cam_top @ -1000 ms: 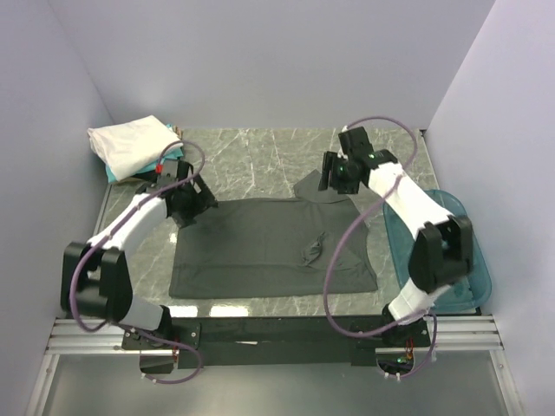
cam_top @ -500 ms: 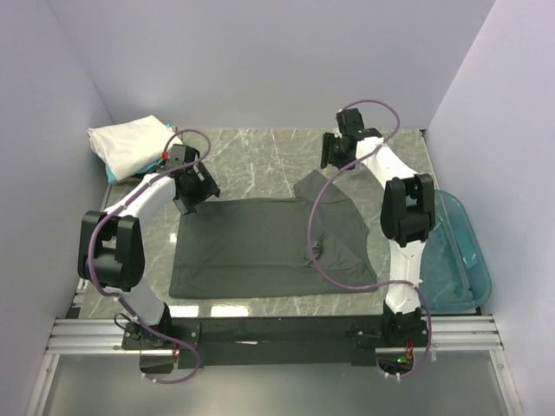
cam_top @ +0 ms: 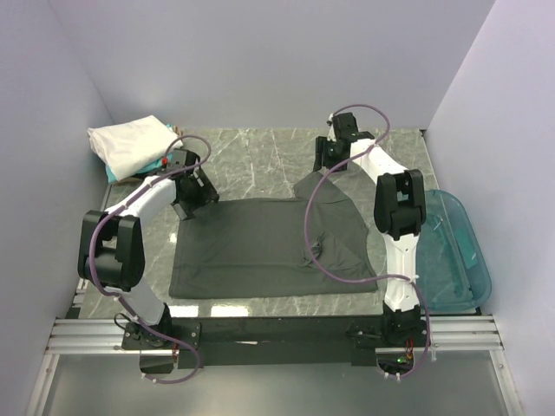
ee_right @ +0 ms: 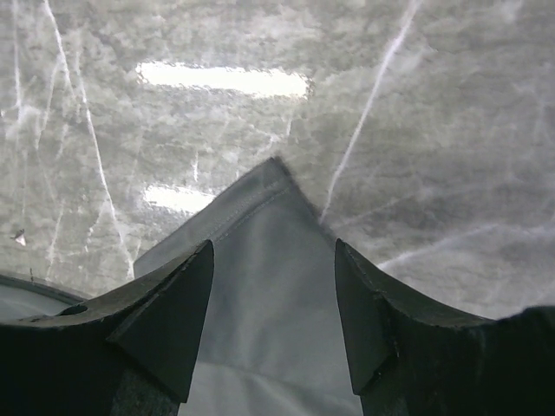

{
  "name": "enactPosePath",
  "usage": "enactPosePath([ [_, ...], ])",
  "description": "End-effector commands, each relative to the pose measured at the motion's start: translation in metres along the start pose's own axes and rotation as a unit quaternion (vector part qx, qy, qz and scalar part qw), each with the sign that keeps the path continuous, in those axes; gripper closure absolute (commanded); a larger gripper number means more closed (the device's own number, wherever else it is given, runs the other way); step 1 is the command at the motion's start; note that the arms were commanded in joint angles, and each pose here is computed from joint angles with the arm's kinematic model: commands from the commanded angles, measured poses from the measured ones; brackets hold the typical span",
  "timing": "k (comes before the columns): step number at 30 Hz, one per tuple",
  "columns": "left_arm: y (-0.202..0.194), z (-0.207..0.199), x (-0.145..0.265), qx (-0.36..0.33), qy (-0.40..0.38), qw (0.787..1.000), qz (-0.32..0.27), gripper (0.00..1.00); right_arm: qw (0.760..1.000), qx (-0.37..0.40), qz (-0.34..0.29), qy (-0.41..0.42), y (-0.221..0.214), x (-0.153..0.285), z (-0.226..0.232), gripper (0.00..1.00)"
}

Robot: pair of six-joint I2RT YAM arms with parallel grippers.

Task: Fold and stack the t-shirts
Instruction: Fold the tshirt

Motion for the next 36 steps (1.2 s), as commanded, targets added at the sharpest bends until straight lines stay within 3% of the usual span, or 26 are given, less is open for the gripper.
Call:
enactPosePath([
  [1,0.001,0.004,0.011,0.006,0.005,1.0,-0.015,0.15,0.999,0.018,-0.026,0.034,0.016,-0.002,0.018,0.36],
  [27,-0.007,0.011,0.025,-0.001,0.009,1.0,-0.021,0.16,1.0,0.022,-0.003,0.0,0.009,-0.037,0.023,0.36],
  [36,-0.007,0.012,0.023,-0.002,0.008,1.0,-0.023,0.16,0.999,0.014,0.018,-0.041,-0.005,-0.038,0.012,0.42],
])
Point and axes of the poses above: each gripper's point midway between its finger pads, its own x axis back along the fingers, its own z axis along the line the jaws close on, y = z × x, the point moved 5 cm from there along x, back along the fingers, and after that the axes turned 14 degrees about -x, right-handed, at the moved point
